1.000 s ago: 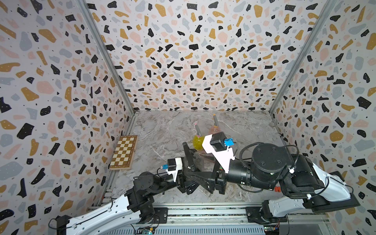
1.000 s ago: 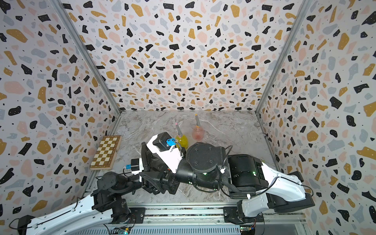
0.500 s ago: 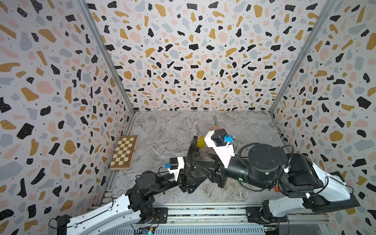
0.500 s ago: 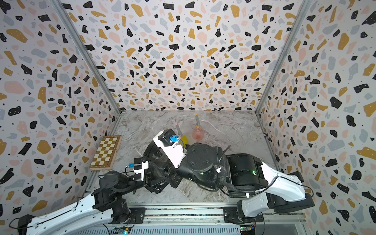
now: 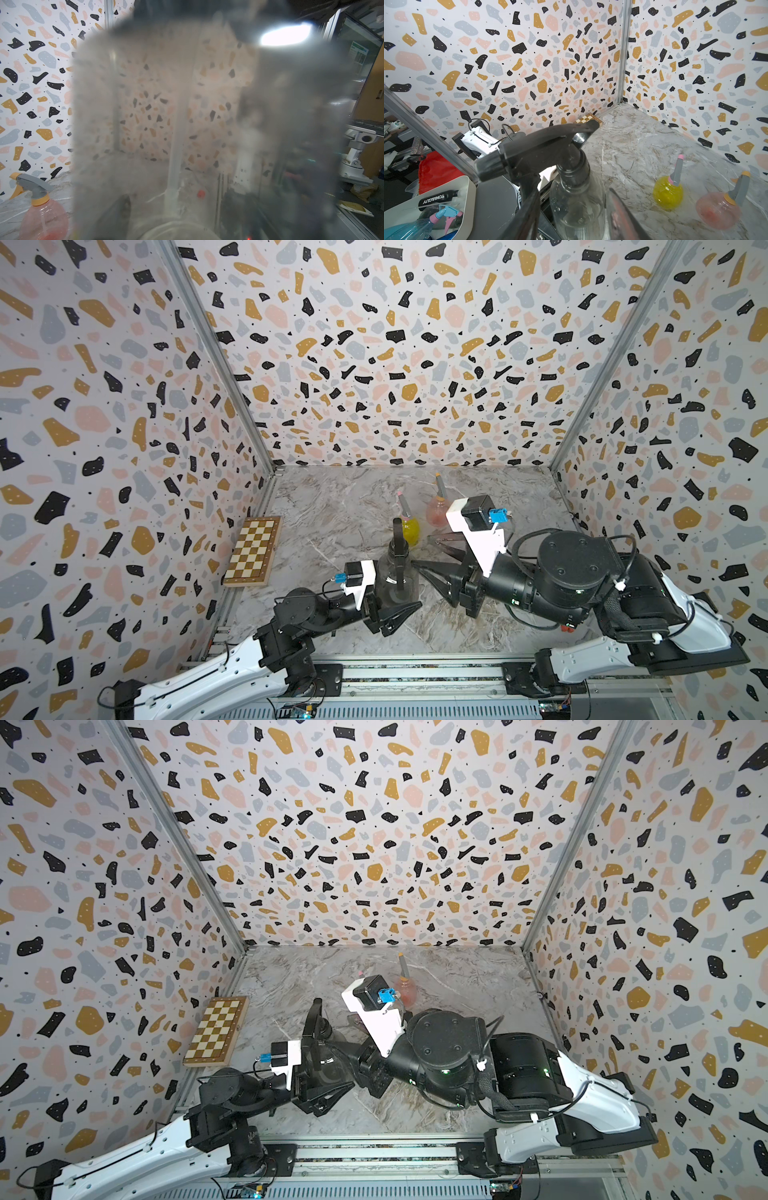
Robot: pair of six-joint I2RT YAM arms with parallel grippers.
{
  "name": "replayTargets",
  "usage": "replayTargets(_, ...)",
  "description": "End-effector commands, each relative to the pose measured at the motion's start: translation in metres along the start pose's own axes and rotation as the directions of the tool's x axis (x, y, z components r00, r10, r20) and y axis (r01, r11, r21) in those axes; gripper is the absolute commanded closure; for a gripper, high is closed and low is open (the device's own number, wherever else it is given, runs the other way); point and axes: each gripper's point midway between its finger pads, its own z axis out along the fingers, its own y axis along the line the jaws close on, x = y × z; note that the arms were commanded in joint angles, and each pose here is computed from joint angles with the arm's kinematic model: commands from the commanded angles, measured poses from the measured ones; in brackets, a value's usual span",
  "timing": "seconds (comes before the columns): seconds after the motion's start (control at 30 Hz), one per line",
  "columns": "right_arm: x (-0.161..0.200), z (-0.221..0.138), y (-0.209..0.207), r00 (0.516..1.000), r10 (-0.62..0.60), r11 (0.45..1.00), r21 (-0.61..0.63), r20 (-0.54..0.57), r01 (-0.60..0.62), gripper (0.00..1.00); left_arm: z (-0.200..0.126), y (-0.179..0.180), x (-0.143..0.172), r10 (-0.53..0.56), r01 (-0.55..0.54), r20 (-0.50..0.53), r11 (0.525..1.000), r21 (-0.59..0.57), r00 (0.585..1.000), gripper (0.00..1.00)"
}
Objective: Attach spray nozzles to spray bottles
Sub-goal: Screw the spray nozzle on the spray bottle.
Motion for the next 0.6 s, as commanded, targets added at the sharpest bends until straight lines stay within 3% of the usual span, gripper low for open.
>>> replayTargets(0.0, -0.008, -0.008, 0.000, 0.999, 0.015, 1.000, -0.021, 0.033, -0.014, 0.44, -0.004, -0.009, -0.033, 0.041, -0.044, 0.083, 0.999, 0.027, 0.996, 1.00)
replayTargets(0.2, -0.011, -0.022, -0.006, 0.999, 0.005, 0.999, -0.049, 0.048, -0.002, 0.41, -0.005, -0.018, -0.032, 0.043, -0.048, 0.057, 0.996, 0.075, 0.997, 1.00)
replayTargets(0.43, -0.004, -0.047, 0.014, 0.992, -0.078, 0.926, -0.361, 0.104, 0.110, 0.32, -0.010, -0.056, -0.037, 0.034, -0.033, 0.000, 0.959, 0.283, 0.999, 1.00)
replayTargets(0.57, 0.005, -0.052, 0.022, 0.986, -0.115, 0.882, -0.443, 0.124, 0.159, 0.30, -0.011, -0.067, -0.042, 0.003, -0.002, -0.003, 0.939, 0.343, 1.000, 1.00)
